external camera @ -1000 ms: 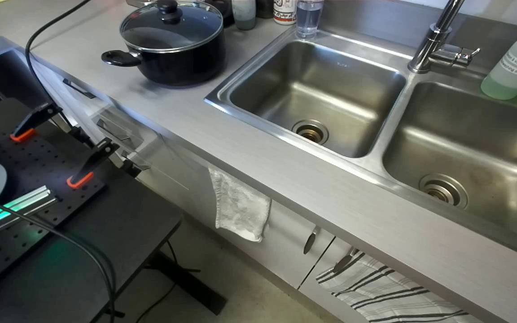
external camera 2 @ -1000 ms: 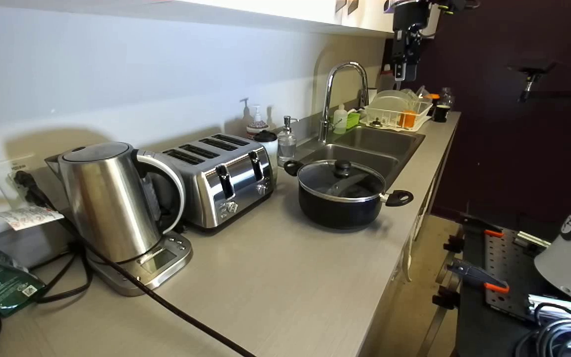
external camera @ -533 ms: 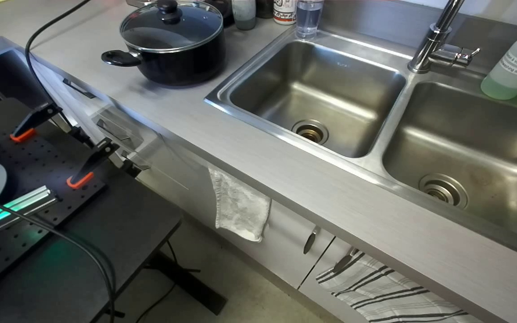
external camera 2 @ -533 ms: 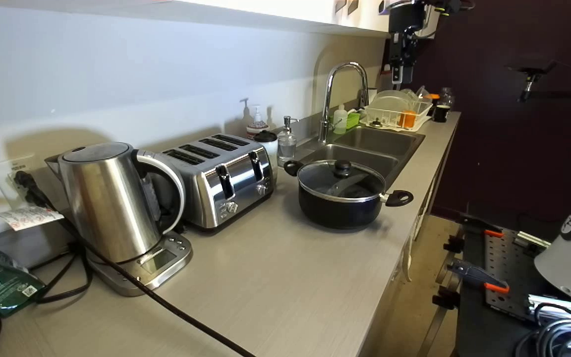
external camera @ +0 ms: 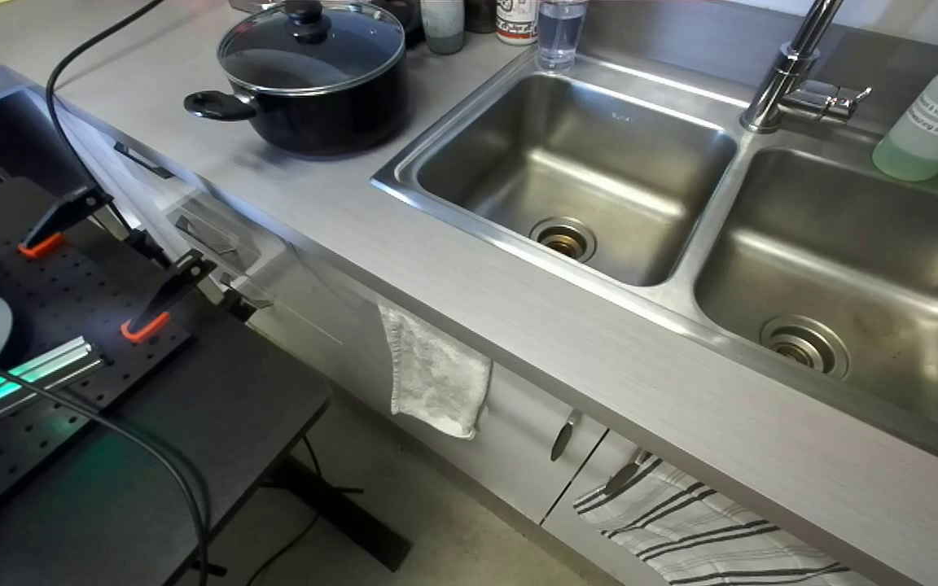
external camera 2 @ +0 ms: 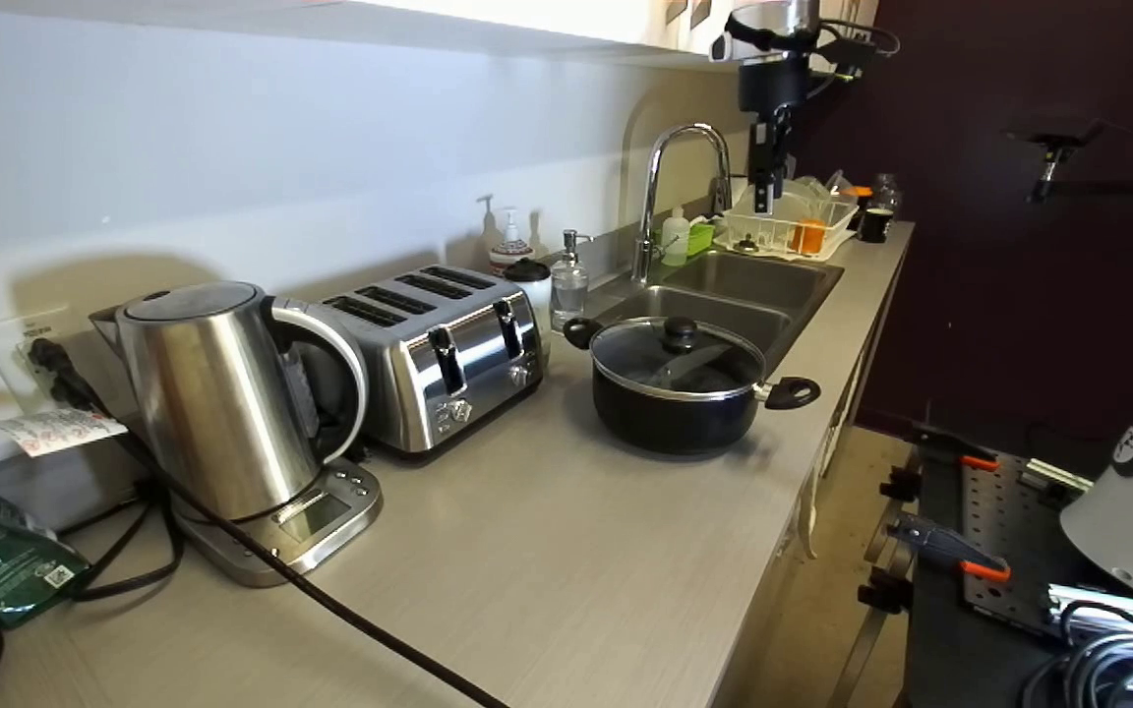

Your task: Remove the lid from the pot

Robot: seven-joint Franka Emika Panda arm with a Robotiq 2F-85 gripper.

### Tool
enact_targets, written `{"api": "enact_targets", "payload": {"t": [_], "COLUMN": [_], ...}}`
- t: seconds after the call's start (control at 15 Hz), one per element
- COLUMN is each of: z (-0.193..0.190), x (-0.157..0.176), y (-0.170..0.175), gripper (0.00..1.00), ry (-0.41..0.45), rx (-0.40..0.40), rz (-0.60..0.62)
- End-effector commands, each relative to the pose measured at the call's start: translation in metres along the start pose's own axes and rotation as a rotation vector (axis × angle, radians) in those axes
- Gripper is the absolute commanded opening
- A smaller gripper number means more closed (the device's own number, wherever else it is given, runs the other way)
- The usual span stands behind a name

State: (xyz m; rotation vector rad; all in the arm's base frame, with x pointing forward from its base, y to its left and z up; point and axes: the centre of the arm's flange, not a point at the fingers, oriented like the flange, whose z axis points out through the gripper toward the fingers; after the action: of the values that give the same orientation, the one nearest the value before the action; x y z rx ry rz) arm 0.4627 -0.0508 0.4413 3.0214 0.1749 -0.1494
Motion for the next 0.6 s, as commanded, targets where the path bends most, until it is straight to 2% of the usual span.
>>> {"api": "enact_targets", "payload": {"t": [0.0,0.53], "z": [0.035,0.087], "x": [-0.001,0.024], "y": [-0.024,-0.039], "gripper": [1.00,1.00], "ry": [0.058,0.162], "rx": [-0.063,-0.050], "rz": [-0.064,-0.111]}}
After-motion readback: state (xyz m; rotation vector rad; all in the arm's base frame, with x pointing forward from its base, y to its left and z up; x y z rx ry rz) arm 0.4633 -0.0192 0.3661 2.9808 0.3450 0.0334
